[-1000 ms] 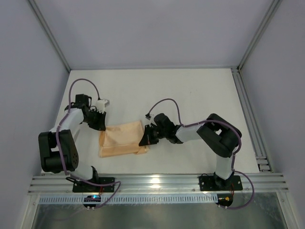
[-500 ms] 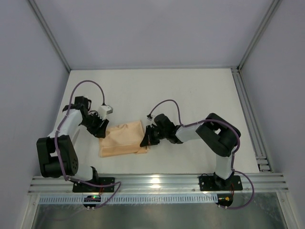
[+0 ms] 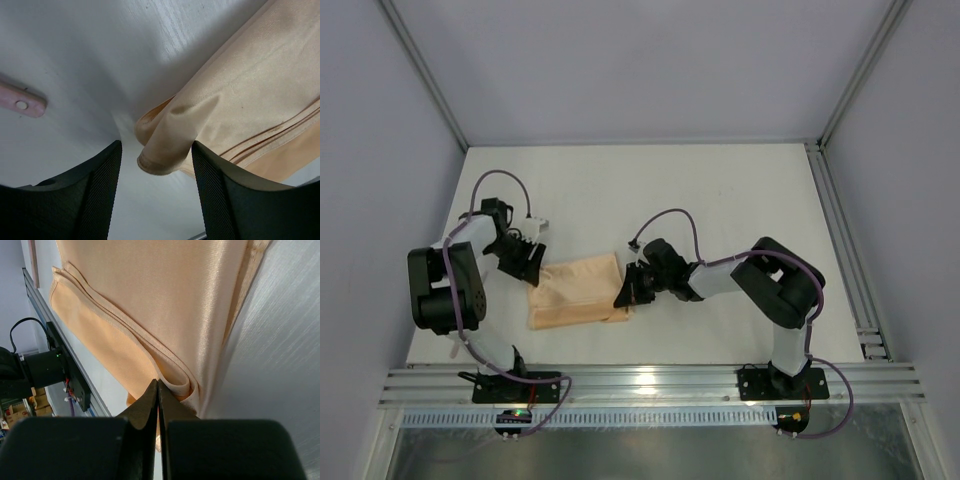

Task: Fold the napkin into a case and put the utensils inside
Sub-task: Pick up the 2/3-rectangle-folded napkin from the center of the board.

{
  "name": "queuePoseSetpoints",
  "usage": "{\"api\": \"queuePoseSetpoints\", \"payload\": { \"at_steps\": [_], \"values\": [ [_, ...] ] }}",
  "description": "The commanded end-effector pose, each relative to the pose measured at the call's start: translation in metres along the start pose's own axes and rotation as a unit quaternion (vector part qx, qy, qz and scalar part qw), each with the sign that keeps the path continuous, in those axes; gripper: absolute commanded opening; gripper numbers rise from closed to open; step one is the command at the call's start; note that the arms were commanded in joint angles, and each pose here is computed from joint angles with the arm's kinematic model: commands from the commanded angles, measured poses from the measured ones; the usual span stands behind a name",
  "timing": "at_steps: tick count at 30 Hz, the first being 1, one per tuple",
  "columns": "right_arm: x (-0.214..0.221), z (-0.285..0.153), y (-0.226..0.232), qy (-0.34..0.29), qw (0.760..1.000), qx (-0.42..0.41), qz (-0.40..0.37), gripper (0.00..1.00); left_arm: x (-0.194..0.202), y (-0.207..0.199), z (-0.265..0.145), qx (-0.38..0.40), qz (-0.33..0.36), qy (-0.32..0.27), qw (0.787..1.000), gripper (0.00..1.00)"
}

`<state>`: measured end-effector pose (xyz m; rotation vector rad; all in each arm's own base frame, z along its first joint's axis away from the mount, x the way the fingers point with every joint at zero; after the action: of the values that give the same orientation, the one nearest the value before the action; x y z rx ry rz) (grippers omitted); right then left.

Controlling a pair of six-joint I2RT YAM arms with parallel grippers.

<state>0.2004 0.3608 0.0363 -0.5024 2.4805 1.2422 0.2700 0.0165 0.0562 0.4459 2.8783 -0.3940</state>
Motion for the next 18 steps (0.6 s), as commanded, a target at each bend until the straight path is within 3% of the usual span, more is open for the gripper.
{"api": "queuePoseSetpoints", "payload": {
  "at_steps": [1,8,13,18],
  "values": [
    [-0.005,0.002,-0.006,-0.008,1.000,0.022,-0.007,0.03,-0.001,-0.009,0.006,0.044,-0.020,0.012,0.999,0.60],
    [-0.003,0.000,-0.008,-0.009,1.000,0.025,-0.007,0.03,-0.010,-0.011,0.015,0.074,-0.034,0.007,0.997,0.48],
    [-0.004,0.001,-0.008,-0.008,1.000,0.028,-0.005,0.03,-0.012,-0.028,0.007,0.122,-0.024,-0.009,0.992,0.22],
    [-0.003,0.002,-0.009,-0.002,0.999,0.031,0.012,0.03,-0.004,-0.050,-0.018,0.153,0.051,-0.050,0.986,0.00]
  ]
}}
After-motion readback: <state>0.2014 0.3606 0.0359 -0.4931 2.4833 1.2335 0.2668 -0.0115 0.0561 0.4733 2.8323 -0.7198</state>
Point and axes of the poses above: each gripper's point midway between its finger pads, its own z axis out along the fingers, its own y axis along the line the jaws close on, x = y × z, the point moved 3 cm from there along -z, back along the fingers, and after that the axes turned 9 degrees about -z, right-handed, at the moved point
